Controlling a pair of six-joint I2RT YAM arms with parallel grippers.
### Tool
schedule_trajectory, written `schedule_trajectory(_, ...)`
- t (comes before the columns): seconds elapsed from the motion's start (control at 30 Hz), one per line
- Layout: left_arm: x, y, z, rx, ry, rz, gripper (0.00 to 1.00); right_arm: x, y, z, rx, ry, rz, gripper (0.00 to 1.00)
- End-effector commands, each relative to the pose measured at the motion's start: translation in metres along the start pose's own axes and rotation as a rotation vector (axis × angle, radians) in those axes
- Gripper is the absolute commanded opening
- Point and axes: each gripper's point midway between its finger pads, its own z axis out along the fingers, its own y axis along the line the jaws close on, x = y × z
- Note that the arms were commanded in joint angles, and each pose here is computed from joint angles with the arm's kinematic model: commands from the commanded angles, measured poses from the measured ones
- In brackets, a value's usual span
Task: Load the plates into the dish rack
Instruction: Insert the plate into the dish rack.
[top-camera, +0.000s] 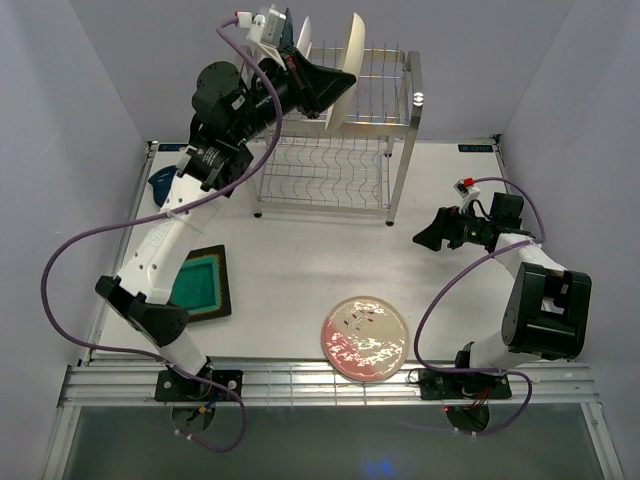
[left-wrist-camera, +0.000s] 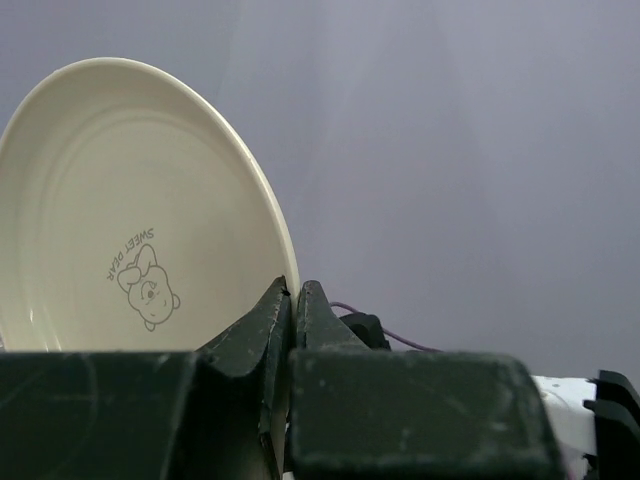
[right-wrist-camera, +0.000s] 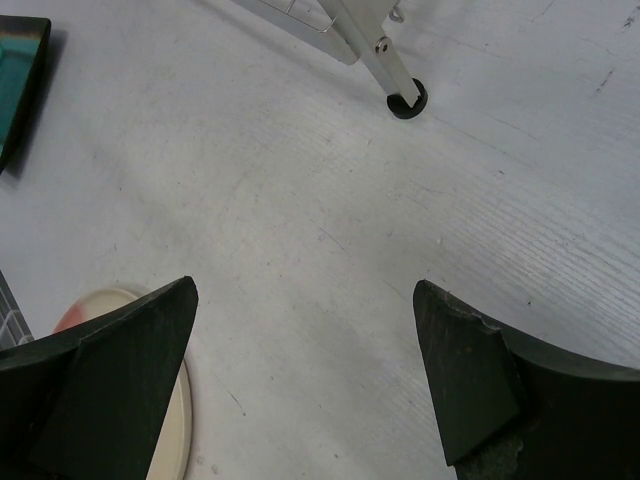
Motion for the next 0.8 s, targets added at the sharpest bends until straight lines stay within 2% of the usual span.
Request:
schedule_trajectory(0.0, -0.045, -0.014, -0.008, 0.07, -0.114, 0.035, 0.0, -0.017, 0.001, -0.002, -0.019, -0.029, -0.032, 0.94)
schedule_trajectory(0.17, -0.078, -0.004, -0.005, 0.11, -0.212, 0.07, 0.0, -0.016, 0.002, -0.002, -0.024, -0.028, -0.031, 0.94)
schedule_trajectory(0.3, -0.084, 0.006, 0.003, 0.127, -0.239, 0.078, 0.0, -0.017, 0.003, -0.003, -0.025, -0.031, -0.033, 0.94)
schedule_trajectory(0.77, -0.077, 0.083, 0.017, 0.075, -0.221, 0.054, 0.0, -0.017, 0.005, -0.004, -0.035, -0.033, -0.032, 0.94)
